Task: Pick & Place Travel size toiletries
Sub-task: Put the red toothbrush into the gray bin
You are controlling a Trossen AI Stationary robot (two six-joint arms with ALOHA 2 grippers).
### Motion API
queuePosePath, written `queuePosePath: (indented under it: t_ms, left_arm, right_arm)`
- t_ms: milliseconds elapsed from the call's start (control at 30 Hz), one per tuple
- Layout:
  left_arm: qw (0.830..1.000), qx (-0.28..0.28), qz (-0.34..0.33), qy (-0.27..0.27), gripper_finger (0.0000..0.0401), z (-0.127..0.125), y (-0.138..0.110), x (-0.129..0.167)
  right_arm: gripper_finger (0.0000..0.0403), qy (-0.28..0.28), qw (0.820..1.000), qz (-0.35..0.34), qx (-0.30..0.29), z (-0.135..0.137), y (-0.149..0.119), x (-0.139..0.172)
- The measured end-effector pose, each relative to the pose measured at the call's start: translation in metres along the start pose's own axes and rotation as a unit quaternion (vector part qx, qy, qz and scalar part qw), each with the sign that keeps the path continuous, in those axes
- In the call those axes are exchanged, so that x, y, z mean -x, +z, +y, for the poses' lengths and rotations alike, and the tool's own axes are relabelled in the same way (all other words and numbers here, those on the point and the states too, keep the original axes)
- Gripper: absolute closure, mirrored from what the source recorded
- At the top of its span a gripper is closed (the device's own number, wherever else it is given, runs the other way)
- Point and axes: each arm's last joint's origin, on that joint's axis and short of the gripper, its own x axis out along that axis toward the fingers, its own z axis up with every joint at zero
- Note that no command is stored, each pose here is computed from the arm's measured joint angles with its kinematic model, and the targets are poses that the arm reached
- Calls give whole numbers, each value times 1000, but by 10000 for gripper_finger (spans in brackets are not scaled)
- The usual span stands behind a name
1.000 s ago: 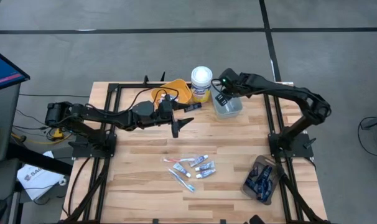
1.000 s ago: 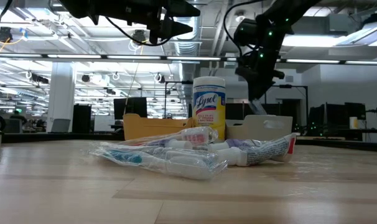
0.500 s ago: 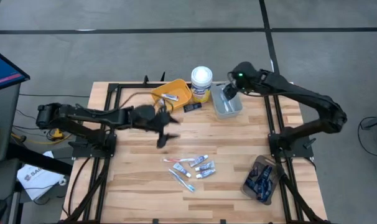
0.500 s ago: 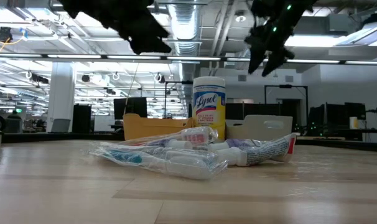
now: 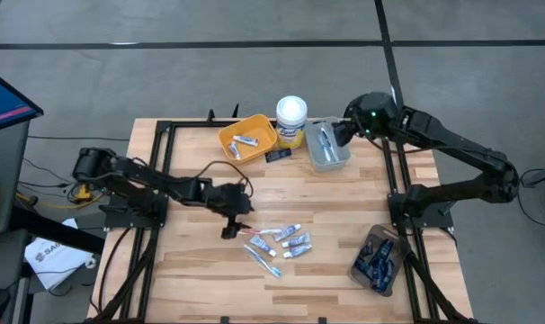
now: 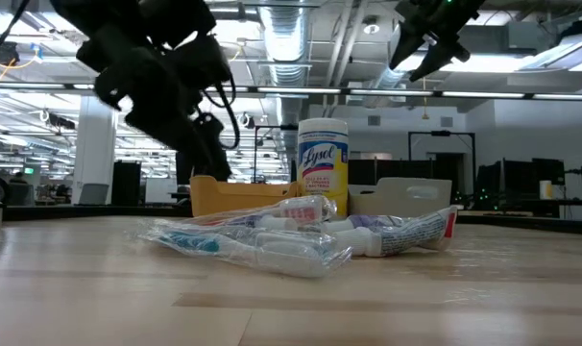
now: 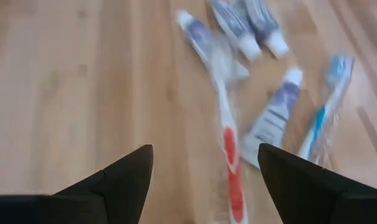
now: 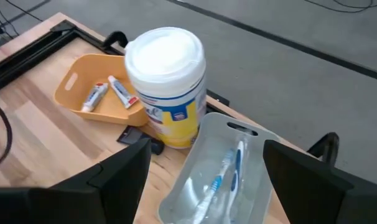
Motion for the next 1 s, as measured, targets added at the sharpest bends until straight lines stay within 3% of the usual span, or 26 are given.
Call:
queuePosePath:
  t_ms: [167,333,567,833,1000]
  left_arm:
    - [999,-14,30,-13,116,-12,-9,-15]
    - [999,-12,39,21,116,-14,-13,-18]
    - [997,-16,70,14,116,-19,-35,-20]
    - [997,-35,65,18,118,-29,-39,-21]
    - [995,-34,83,38,150,-26,-45,-29]
  right_arm:
    - [101,1,1000,5,-1,2,-1,-2]
    - [101,0,1000,8,-1,3,-1,-6]
    - [101,-2,1000,13,-3,3,-1,-7]
    - [101,-2,1000,12,-3,3,-1,-7]
    - [101,-2,1000,12,-3,3,-1,-7]
